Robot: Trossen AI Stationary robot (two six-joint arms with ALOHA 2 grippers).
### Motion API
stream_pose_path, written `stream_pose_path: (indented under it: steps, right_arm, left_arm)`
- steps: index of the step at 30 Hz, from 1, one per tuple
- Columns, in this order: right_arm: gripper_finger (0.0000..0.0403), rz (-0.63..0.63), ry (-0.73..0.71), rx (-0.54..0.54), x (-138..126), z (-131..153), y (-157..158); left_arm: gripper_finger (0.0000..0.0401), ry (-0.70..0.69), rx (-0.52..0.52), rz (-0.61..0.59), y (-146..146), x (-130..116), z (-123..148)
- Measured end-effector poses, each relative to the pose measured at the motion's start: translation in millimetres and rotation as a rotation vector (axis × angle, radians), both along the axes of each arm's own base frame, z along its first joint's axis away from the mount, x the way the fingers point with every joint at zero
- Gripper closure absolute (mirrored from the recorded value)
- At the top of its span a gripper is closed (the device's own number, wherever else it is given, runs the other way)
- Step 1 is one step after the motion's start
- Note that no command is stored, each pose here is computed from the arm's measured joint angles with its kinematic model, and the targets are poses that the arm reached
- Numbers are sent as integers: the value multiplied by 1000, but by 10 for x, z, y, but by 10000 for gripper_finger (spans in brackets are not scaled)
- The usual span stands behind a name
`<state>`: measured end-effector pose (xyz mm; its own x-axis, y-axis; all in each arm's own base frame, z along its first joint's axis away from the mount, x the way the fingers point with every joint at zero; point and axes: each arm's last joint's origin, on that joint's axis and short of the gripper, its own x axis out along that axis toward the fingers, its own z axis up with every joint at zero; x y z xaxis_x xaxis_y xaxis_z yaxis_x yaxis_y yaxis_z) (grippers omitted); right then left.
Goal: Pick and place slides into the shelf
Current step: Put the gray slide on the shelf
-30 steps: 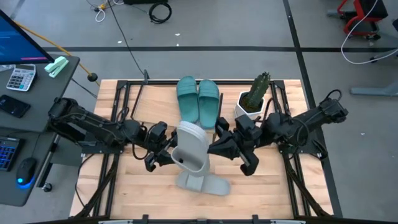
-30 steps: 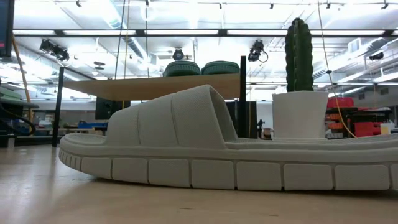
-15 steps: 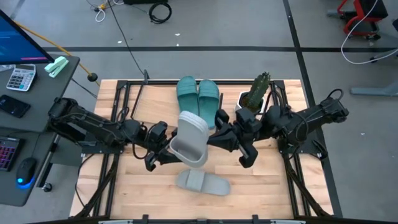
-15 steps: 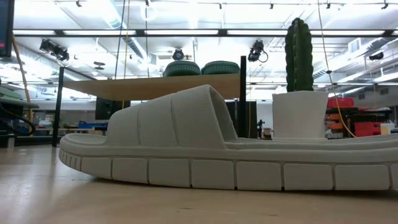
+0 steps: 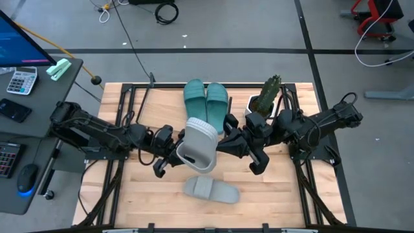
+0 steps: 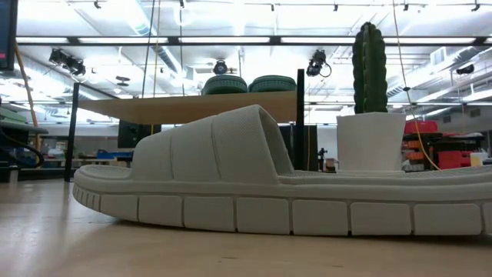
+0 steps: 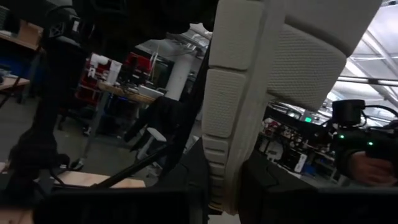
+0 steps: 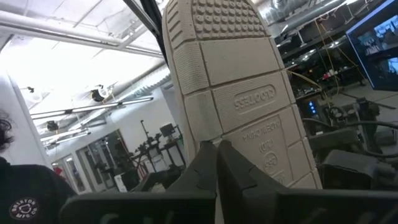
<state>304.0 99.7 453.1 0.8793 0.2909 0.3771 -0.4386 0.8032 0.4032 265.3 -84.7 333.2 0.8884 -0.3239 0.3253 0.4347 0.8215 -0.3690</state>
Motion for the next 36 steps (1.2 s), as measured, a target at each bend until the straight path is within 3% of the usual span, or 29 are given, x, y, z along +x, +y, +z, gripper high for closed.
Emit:
stream_pose_path:
  steps: [5,10,13,17,23,28,36]
  right_arm:
    - [373,62,-4,-14,-4,-1,13]
    - [303,122,-21,-89,-14,-10,44]
    - [265,144,41,-109,-38,-41,43]
    - [238,137,122,-142,-199,-8,-5]
    - [237,136,282,-173,-609,45,-34]
    - [238,90,432,-152,-985,46,-58]
    - [239,-78,606,-224,-1294,-75,-68]
  left_arm:
    - [354,1,-3,24,5,2,-1]
    - [354,1,-15,39,11,2,4]
    - [355,15,-45,33,13,3,1]
    - [355,20,-63,27,-9,-4,1]
    - [355,91,-98,123,-44,-2,-54]
    - [355,233,-244,208,-35,14,-158]
    - [355,333,-637,284,11,20,-231]
